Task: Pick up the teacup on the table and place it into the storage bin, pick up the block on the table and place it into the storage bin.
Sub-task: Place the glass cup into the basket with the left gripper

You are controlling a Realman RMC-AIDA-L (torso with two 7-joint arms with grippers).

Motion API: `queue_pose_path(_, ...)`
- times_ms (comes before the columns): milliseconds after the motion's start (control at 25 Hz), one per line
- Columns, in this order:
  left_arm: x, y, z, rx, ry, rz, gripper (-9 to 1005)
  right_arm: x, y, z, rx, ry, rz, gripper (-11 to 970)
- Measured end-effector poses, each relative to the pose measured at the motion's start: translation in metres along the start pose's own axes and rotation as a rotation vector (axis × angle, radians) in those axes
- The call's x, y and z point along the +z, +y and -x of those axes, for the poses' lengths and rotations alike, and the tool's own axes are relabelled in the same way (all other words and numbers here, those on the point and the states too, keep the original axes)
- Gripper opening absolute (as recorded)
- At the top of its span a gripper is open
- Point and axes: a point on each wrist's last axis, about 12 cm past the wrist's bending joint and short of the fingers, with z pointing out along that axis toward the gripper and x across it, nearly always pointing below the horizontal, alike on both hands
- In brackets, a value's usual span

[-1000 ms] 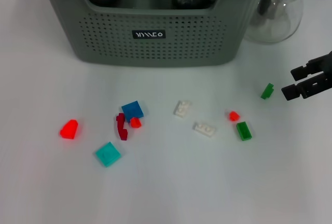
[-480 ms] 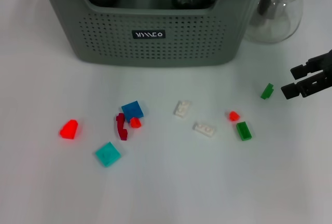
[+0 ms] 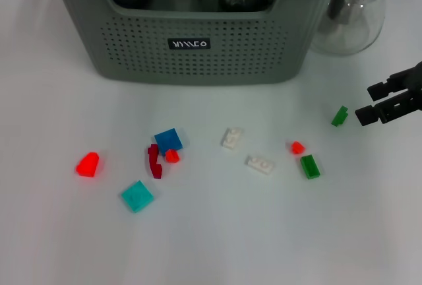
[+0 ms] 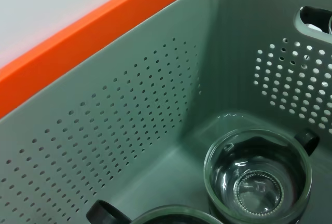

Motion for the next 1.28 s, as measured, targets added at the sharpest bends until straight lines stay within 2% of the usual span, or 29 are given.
queue_pose_path(1040, 0.003, -0.015, 0.007, 0.026, -0.004, -0.027, 60, 0.000, 0.000, 0.000, 0.000, 0.000, -0.001, 916)
queue_pose_path(1280, 0.001, -0.014, 0.008, 0.024, -0.009, -0.024, 65, 0.001, -0.001, -0.001, 0.003, 0.013, -0.006, 916)
